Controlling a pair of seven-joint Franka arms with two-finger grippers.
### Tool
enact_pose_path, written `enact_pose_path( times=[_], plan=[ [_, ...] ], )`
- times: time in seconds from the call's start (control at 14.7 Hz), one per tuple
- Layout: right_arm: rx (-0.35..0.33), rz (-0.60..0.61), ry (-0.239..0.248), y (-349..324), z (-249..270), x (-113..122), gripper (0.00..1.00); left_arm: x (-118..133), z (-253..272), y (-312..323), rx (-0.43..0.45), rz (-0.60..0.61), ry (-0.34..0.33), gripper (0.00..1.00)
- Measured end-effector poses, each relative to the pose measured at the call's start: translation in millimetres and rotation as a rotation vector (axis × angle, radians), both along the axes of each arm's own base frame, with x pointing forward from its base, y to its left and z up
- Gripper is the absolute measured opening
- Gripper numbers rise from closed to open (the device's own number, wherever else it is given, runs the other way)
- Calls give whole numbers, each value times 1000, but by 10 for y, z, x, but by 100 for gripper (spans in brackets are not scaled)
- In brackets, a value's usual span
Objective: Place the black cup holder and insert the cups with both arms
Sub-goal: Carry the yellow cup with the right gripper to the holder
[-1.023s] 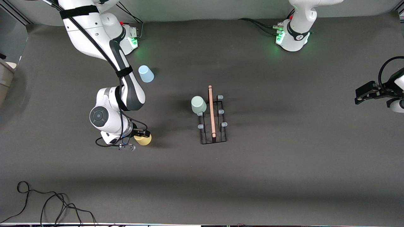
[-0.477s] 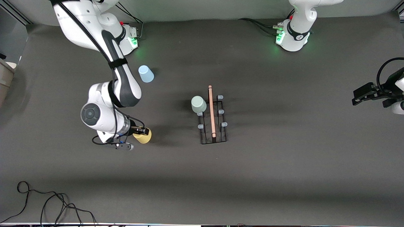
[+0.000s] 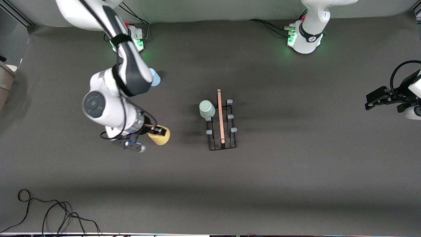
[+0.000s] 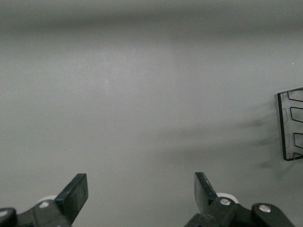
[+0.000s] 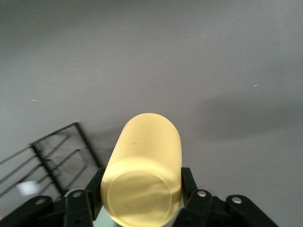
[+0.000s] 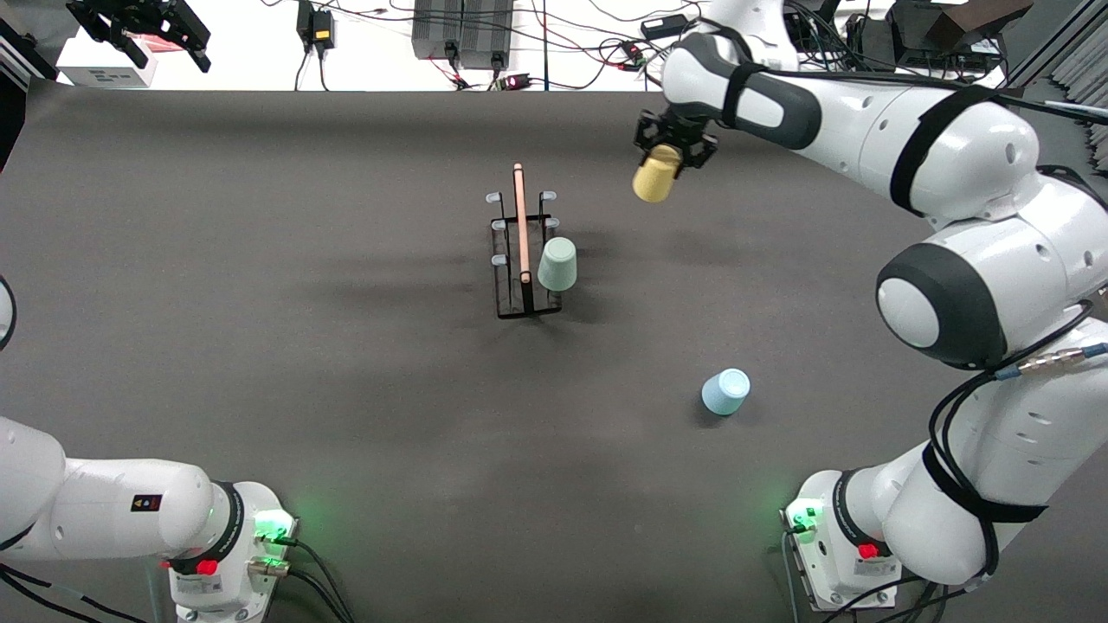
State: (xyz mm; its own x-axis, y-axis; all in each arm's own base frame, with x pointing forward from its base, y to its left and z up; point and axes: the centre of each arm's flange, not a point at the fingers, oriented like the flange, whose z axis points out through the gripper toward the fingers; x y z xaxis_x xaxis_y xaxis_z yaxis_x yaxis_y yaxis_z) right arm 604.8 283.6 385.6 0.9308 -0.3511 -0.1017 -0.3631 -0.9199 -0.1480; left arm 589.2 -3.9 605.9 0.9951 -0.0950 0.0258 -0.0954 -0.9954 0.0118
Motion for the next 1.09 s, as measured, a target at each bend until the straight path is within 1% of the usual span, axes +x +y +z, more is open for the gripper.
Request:
enact_pose_path(
  times=[0.2,0.41,0.68,0.89,1.09],
  plan=[
    [12,-61,-30,495,195,-37,67,10,-22,20,1,3,4,100],
    [9,-128,-34,926,185,-90,67,20,-43,38,2,6,7,100],
    [-14,-188,-23,1402,-65,-163,67,31,-31,45,2,7,3,100],
    [-19,-209,-31,1689,-233,-272,67,34,-22,54,3,9,1,100],
    [-16,-210,-41,1831,-303,-344,67,36,-26,56,3,9,1,100]
  ],
)
